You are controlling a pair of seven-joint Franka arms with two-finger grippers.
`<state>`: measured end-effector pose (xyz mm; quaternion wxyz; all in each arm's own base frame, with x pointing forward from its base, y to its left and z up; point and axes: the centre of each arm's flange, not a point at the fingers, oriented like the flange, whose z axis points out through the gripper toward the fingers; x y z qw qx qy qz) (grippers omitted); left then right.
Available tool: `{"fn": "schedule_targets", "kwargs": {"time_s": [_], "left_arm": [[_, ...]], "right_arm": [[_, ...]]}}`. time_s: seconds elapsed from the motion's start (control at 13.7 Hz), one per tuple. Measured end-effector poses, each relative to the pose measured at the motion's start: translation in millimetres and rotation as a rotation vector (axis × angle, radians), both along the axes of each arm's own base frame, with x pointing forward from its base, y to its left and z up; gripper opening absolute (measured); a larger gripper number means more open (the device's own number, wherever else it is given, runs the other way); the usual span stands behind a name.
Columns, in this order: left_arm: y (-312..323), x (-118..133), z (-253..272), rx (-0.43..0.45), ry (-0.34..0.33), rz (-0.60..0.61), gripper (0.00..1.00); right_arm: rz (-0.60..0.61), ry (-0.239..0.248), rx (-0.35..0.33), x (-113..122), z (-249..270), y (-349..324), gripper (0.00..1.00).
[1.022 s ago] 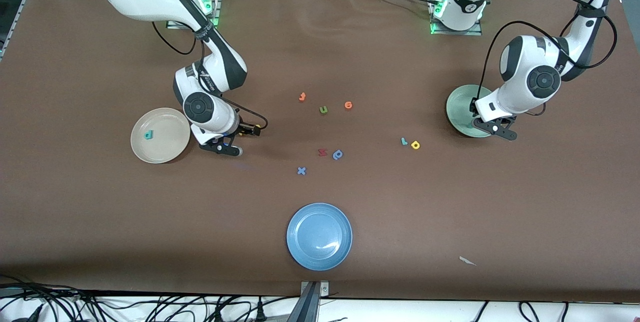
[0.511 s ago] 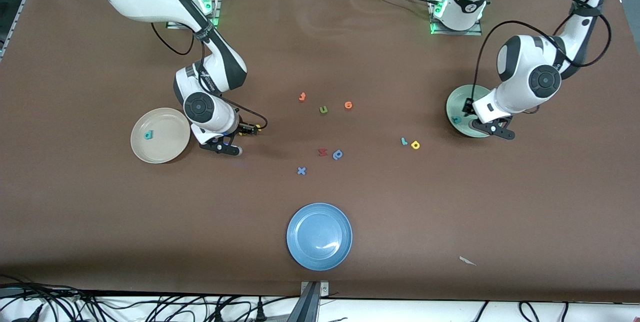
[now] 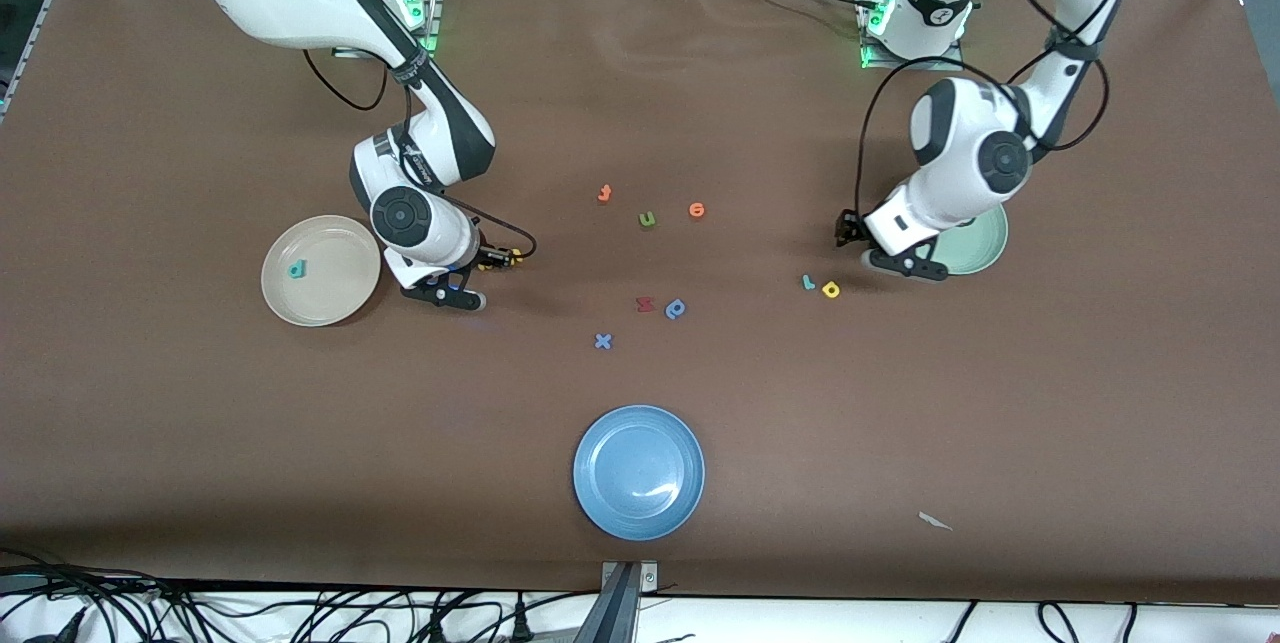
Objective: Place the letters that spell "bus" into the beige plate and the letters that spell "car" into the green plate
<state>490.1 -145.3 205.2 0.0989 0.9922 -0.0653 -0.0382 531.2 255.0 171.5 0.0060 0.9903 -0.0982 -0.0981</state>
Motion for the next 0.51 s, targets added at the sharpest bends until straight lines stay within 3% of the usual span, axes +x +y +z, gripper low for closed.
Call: {"fn": "schedule_targets", "kwargs": {"time_s": [0.29, 0.51], "left_arm": [[-15.2, 24.0, 10.4, -0.014, -0.051, -0.014, 0.59], [-23.2, 28.2, 6.3, 0.03, -0.106, -0.107, 0.59]], "right_arm": [[0.004, -0.004, 0.001, 0.1, 0.6, 1.0, 0.51], [0.029, -0.017, -0.012, 0.6, 1.3, 1.2, 0.51]]}}
